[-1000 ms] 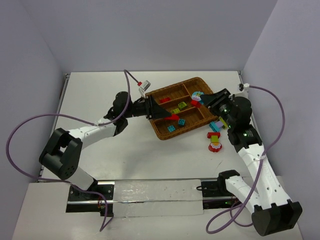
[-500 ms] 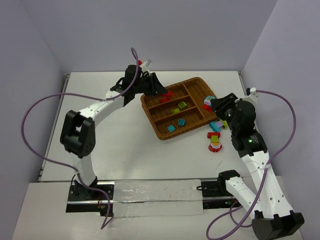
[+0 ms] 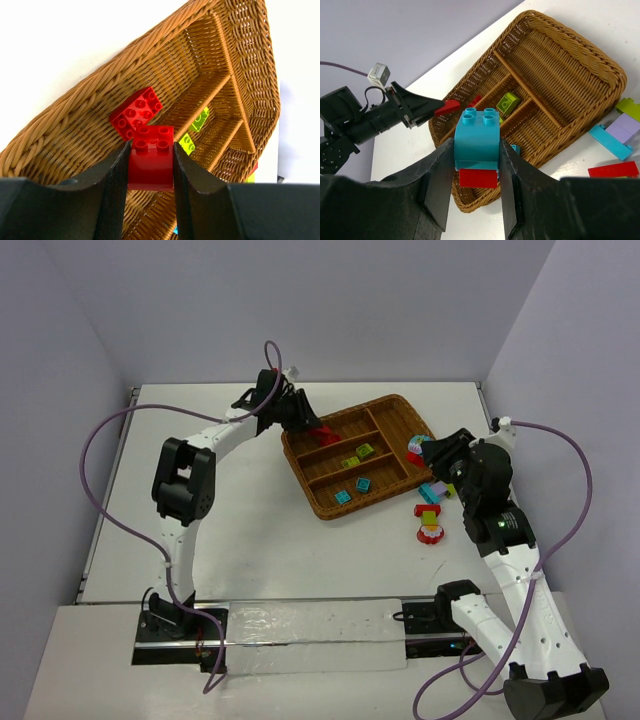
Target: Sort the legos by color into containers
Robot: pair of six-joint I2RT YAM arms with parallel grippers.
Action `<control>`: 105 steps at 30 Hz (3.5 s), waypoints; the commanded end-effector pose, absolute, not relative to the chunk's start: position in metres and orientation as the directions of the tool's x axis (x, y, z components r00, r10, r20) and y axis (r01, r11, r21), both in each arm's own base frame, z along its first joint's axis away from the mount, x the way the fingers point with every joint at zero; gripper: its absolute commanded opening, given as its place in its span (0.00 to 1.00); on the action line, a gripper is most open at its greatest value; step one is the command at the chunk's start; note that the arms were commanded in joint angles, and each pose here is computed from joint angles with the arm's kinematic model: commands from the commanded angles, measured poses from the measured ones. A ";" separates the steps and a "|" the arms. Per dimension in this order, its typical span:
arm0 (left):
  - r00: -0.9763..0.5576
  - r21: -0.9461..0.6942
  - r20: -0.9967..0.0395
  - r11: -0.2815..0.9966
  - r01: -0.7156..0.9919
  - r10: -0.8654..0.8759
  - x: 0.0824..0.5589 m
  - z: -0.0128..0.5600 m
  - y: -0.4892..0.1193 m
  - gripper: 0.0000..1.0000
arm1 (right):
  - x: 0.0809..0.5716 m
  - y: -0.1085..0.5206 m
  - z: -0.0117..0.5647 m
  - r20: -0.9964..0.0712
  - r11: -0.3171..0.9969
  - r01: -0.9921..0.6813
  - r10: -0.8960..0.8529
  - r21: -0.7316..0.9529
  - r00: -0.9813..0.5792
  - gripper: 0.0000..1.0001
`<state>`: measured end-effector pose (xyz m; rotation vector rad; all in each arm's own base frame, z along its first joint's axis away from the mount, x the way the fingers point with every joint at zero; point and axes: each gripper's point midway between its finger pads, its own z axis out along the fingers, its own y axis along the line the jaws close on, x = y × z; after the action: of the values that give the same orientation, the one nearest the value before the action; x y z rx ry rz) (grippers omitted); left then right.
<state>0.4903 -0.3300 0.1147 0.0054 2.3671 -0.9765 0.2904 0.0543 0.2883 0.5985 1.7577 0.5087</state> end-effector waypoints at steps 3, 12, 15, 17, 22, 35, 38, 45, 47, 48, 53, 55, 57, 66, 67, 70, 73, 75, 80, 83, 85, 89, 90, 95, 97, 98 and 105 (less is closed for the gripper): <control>-0.814 -0.639 -0.543 0.730 0.241 -0.206 0.492 0.137 -0.332 0.75 | 0.288 0.055 0.294 -0.751 0.778 0.114 0.627 0.618 -0.206 0.00; -0.710 -0.688 -0.644 0.619 0.377 -0.284 0.445 0.249 -0.330 0.77 | 0.290 0.072 0.292 -0.737 0.772 0.044 0.621 0.634 -0.267 0.00; -0.714 -0.768 -0.624 0.419 0.485 -0.317 0.403 0.293 -0.338 0.72 | 0.289 0.092 0.300 -0.733 0.754 -0.071 0.607 0.654 -0.305 0.00; -0.751 -0.805 -0.590 0.289 0.519 -0.295 0.371 0.299 -0.343 0.70 | 0.290 0.103 0.305 -0.730 0.734 -0.134 0.605 0.666 -0.317 0.00; -0.817 -0.850 -0.499 -0.020 0.526 -0.288 0.310 0.329 -0.344 0.77 | 0.289 0.131 0.320 -0.712 0.648 -0.298 0.603 0.701 -0.360 0.00; -0.865 -0.769 -0.452 -0.395 0.502 -0.220 0.239 0.331 -0.350 0.80 | 0.286 0.170 0.337 -0.610 0.425 -0.444 0.626 0.789 -0.485 0.00; -0.856 -0.763 -0.469 -0.389 0.517 -0.218 0.238 0.333 -0.355 0.78 | 0.285 0.173 0.338 -0.601 0.403 -0.453 0.623 0.795 -0.500 0.00; -0.855 -0.737 -0.477 -0.438 0.515 -0.205 0.231 0.339 -0.361 0.72 | 0.284 0.176 0.340 -0.584 0.372 -0.461 0.626 0.806 -0.516 0.00; -0.856 -0.734 -0.476 -0.443 0.514 -0.204 0.230 0.341 -0.362 0.72 | 0.284 0.176 0.340 -0.582 0.369 -0.461 0.626 0.807 -0.519 0.00; -0.854 -0.729 -0.479 -0.448 0.517 -0.206 0.228 0.343 -0.362 0.71 | 0.284 0.177 0.338 -0.579 0.366 -0.459 0.625 0.810 -0.523 0.00; -0.839 -0.713 -0.504 -0.449 0.539 -0.207 0.225 0.350 -0.366 0.71 | 0.283 0.178 0.337 -0.573 0.356 -0.460 0.625 0.814 -0.531 0.00; -0.833 -0.702 -0.512 -0.456 0.546 -0.209 0.223 0.354 -0.366 0.70 | 0.283 0.178 0.335 -0.571 0.356 -0.457 0.624 0.815 -0.534 0.00; -0.832 -0.695 -0.513 -0.465 0.548 -0.214 0.222 0.358 -0.366 0.67 | 0.283 0.178 0.334 -0.571 0.356 -0.457 0.623 0.815 -0.534 0.00; -0.837 -0.699 -0.510 -0.471 0.538 -0.200 0.221 0.358 -0.373 0.55 | 0.281 0.181 0.331 -0.553 0.329 -0.456 0.624 0.827 -0.552 0.00; -0.839 -0.699 -0.507 -0.474 0.535 -0.199 0.220 0.358 -0.373 0.54 | 0.280 0.182 0.331 -0.552 0.325 -0.459 0.623 0.827 -0.554 0.00; -0.839 -0.694 -0.507 -0.484 0.533 -0.197 0.220 0.360 -0.374 0.52 | 0.280 0.184 0.329 -0.550 0.321 -0.459 0.621 0.828 -0.558 0.00; -0.838 -0.692 -0.509 -0.487 0.533 -0.195 0.219 0.361 -0.374 0.52 | 0.280 0.185 0.329 -0.548 0.318 -0.459 0.622 0.830 -0.560 0.00; -0.837 -0.691 -0.511 -0.485 0.535 -0.195 0.219 0.362 -0.375 0.52 | 0.280 0.185 0.329 -0.545 0.313 -0.460 0.622 0.831 -0.562 0.00; -0.837 -0.694 -0.511 -0.482 0.535 -0.194 0.220 0.361 -0.376 0.43 | 0.279 0.188 0.326 -0.533 0.301 -0.453 0.621 0.839 -0.575 0.00; -0.840 -0.697 -0.507 -0.481 0.531 -0.193 0.220 0.361 -0.376 0.28 | 0.279 0.188 0.326 -0.538 0.307 -0.454 0.617 0.837 -0.574 0.00; -0.842 -0.700 -0.504 -0.480 0.528 -0.192 0.220 0.361 -0.376 0.18 | 0.279 0.188 0.324 -0.537 0.313 -0.447 0.617 0.838 -0.575 0.00; -0.848 -0.706 -0.495 -0.480 0.520 -0.189 0.222 0.360 -0.377 0.00 | 0.279 0.187 0.322 -0.547 0.328 -0.446 0.610 0.833 -0.573 0.13; -0.849 -0.707 -0.494 -0.481 0.518 -0.189 0.222 0.360 -0.377 0.00 | 0.280 0.187 0.321 -0.547 0.334 -0.440 0.608 0.834 -0.576 0.21; -0.851 -0.712 -0.487 -0.477 0.516 -0.194 0.223 0.359 -0.377 0.00 | 0.280 0.186 0.321 -0.559 0.350 -0.440 0.600 0.827 -0.573 0.50; -0.851 -0.715 -0.488 -0.471 0.517 -0.194 0.223 0.359 -0.378 0.00 | 0.280 0.188 0.320 -0.558 0.348 -0.441 0.594 0.827 -0.579 0.53; -0.850 -0.716 -0.489 -0.468 0.518 -0.194 0.224 0.359 -0.378 0.00 | 0.279 0.188 0.320 -0.557 0.345 -0.441 0.592 0.828 -0.582 0.53; -0.849 -0.716 -0.492 -0.464 0.521 -0.194 0.223 0.359 -0.378 0.00 | 0.281 0.189 0.318 -0.557 0.348 -0.438 0.587 0.829 -0.587 0.53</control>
<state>0.2485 -0.3957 0.2972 0.2117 1.7398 -2.3307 0.2837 0.1858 0.3084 0.1863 1.7149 1.4039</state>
